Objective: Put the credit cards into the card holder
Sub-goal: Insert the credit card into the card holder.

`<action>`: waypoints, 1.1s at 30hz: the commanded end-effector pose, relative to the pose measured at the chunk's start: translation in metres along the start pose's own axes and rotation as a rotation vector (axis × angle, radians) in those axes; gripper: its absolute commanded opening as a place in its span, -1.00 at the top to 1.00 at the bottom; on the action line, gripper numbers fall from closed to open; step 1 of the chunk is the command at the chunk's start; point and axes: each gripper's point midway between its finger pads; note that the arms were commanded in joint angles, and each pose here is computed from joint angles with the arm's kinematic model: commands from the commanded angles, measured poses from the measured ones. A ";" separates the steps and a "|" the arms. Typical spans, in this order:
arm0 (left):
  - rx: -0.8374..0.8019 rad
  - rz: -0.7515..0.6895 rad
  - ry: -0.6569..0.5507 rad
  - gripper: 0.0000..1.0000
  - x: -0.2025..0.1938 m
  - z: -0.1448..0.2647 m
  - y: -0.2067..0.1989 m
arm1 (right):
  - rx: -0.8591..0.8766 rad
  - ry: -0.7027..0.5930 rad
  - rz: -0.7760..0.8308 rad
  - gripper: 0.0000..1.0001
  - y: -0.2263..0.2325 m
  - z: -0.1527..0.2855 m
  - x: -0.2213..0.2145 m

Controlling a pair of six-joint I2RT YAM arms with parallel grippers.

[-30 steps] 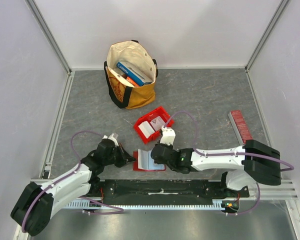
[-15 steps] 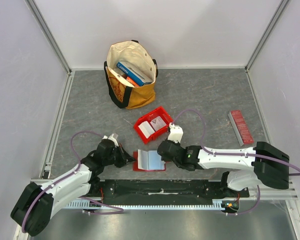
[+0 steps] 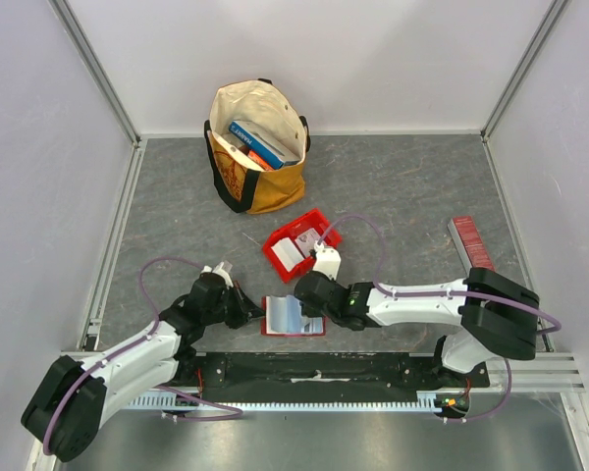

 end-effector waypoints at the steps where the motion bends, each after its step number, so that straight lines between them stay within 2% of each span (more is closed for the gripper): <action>1: 0.023 -0.021 -0.002 0.97 0.000 -0.001 0.005 | 0.078 0.020 0.007 1.00 0.027 0.001 0.003; 6: 0.023 -0.015 -0.001 0.97 -0.001 -0.002 0.006 | 0.234 0.027 0.000 1.00 0.068 0.006 0.008; 12: 0.022 -0.010 0.000 0.96 -0.001 -0.002 0.006 | 0.454 0.104 0.014 1.00 0.121 0.019 0.002; 16: 0.024 -0.011 -0.001 0.97 -0.002 -0.001 0.007 | 0.518 0.094 0.013 1.00 0.132 0.032 0.009; 20: 0.027 -0.007 -0.005 0.97 -0.002 -0.001 0.008 | 0.519 0.014 -0.006 1.00 0.120 0.046 0.025; 23: 0.031 -0.006 -0.003 0.96 -0.002 -0.001 0.009 | 0.435 -0.064 -0.062 1.00 0.094 0.046 0.042; 27: 0.027 -0.011 -0.004 0.96 -0.002 -0.001 0.008 | 0.337 -0.058 -0.176 1.00 0.053 0.029 0.039; 33: 0.024 -0.003 -0.004 0.96 -0.002 -0.001 0.008 | 0.375 -0.032 -0.264 1.00 0.040 0.020 0.022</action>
Point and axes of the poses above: each gripper's point midway between its finger pads, its own z axis back along the fingers, its own y axis along the line the jaws close on, x = y × z, and after that the axes turned 8 degrees about -z, right-handed
